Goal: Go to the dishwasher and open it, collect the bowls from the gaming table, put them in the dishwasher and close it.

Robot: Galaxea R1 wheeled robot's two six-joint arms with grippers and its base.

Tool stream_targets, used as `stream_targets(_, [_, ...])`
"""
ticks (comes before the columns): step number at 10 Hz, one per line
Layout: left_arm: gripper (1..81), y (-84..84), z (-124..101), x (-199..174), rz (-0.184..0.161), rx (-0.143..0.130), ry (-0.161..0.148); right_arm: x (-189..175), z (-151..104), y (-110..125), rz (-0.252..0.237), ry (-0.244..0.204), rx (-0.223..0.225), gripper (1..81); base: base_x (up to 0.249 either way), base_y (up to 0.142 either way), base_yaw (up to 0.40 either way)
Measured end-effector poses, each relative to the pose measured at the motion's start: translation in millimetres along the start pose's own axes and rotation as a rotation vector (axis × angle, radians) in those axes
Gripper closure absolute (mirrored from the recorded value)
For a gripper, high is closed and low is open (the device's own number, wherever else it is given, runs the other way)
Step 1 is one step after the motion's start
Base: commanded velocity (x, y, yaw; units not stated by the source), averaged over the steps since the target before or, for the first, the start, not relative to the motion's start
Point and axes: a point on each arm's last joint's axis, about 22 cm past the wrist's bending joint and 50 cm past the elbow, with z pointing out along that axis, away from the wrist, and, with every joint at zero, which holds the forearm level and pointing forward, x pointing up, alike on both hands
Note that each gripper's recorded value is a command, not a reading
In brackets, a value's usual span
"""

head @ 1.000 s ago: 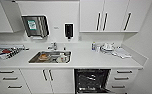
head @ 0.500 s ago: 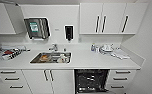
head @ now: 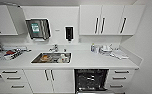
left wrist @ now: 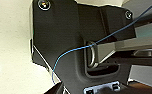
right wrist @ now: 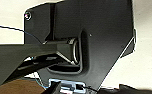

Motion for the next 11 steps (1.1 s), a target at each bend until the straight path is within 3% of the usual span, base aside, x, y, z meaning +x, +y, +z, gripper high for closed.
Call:
stream_targets(5, [1.0, 2.7, 1, -4, 0.001, -0.003, 0.002, -5, 3, 5, 0.001, 0.002, -0.016, 1.0, 0.000, 0.000, 0.000])
stream_targets(7, [1.0, 2.1, 1, 2, 0.007, 0.001, 0.016, 1, 6, 3, -0.006, 0.017, -0.021, 1.0, 0.000, 0.000, 0.000])
stream_targets(9, [1.0, -0.3, 6, 16, 0.020, 0.024, 0.048, 16, 5, 6, -0.020, 0.057, -0.024, 1.0, 0.000, 0.000, 0.000])
stream_targets(11, [1.0, -1.2, 14, 14, 0.015, 0.054, 0.048, 12, 9, 9, -0.020, 0.056, -0.040, 1.0, 0.000, 0.000, 0.000])
